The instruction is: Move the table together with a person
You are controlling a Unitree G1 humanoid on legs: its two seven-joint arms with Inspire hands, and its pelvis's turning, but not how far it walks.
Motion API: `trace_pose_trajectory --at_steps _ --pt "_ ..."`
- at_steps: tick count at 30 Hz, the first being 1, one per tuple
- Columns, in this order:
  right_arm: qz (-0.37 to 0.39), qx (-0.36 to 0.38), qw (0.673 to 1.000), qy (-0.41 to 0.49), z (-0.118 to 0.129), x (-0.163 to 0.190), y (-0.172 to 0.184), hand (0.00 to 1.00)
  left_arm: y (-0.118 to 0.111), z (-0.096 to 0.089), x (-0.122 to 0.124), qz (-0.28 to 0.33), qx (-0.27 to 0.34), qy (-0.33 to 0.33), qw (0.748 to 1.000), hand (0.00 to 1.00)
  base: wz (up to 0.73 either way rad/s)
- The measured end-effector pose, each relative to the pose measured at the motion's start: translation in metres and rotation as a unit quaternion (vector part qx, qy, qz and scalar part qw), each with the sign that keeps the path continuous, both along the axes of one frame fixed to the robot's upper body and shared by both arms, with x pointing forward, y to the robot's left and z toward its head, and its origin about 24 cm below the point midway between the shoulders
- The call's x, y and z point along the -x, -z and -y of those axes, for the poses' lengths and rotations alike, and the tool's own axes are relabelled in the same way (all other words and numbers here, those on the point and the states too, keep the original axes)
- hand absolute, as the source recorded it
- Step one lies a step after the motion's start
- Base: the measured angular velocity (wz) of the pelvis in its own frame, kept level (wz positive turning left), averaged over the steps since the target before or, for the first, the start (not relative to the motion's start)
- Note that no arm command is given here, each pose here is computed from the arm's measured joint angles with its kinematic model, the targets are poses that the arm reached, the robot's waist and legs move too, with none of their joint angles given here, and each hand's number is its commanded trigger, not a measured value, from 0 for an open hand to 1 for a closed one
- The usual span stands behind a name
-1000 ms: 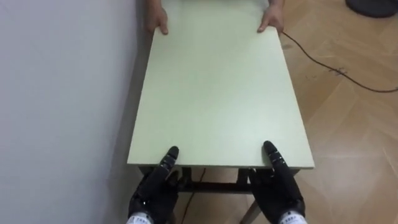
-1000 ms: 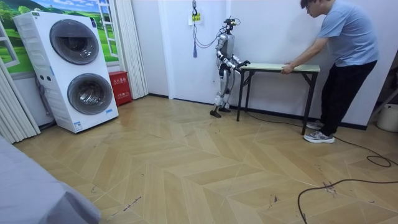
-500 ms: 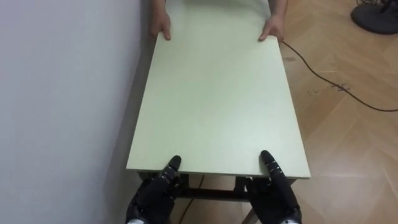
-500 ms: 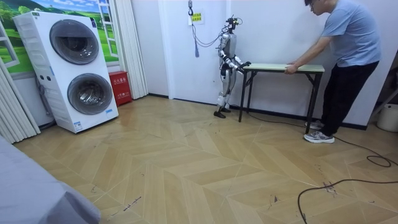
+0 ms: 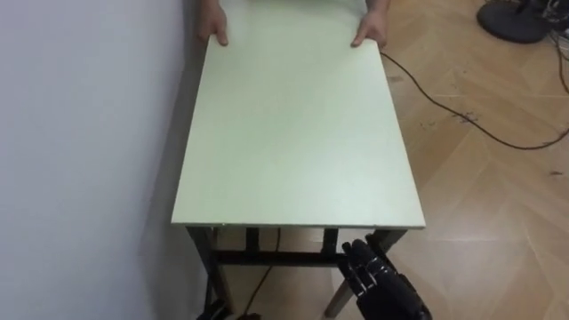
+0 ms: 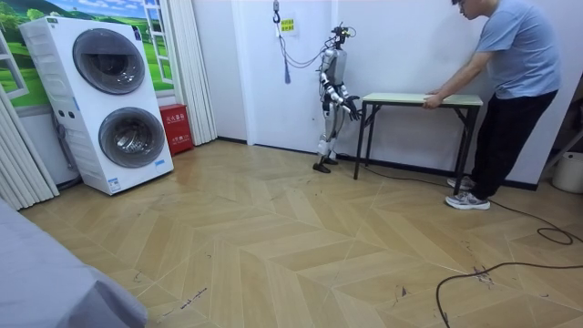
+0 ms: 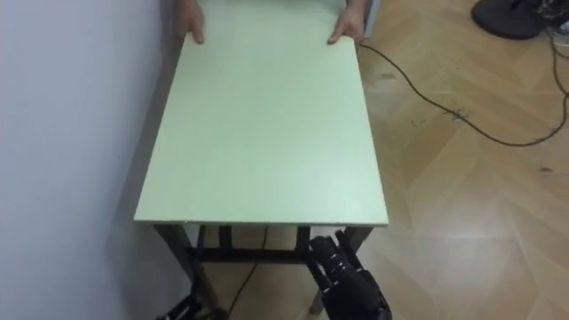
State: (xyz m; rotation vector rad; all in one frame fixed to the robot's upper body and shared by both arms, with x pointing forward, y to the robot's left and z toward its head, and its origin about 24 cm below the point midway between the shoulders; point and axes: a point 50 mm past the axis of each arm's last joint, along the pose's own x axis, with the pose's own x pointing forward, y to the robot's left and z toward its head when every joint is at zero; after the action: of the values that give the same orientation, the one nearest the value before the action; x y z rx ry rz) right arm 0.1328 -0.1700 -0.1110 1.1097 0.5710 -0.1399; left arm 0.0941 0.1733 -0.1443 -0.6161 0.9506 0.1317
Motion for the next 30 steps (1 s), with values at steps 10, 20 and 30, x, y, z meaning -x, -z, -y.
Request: trace_pose_trajectory --at_steps 10,20,30 --pt "0.013 0.004 1.000 -0.007 0.006 -0.001 -0.002 0.00 0.001 0.001 -0.001 -0.003 0.001 0.000 1.000 0.00 -0.02" --pt "0.019 0.004 1.000 -0.009 0.007 -0.001 -0.003 0.00 0.002 0.000 0.004 -0.010 0.000 -0.002 1.000 0.00 0.00" --pt "-0.105 0.083 0.989 -0.071 0.019 0.042 0.031 0.00 0.011 -0.013 0.015 -0.046 -0.035 -0.003 0.998 0.00 0.00"
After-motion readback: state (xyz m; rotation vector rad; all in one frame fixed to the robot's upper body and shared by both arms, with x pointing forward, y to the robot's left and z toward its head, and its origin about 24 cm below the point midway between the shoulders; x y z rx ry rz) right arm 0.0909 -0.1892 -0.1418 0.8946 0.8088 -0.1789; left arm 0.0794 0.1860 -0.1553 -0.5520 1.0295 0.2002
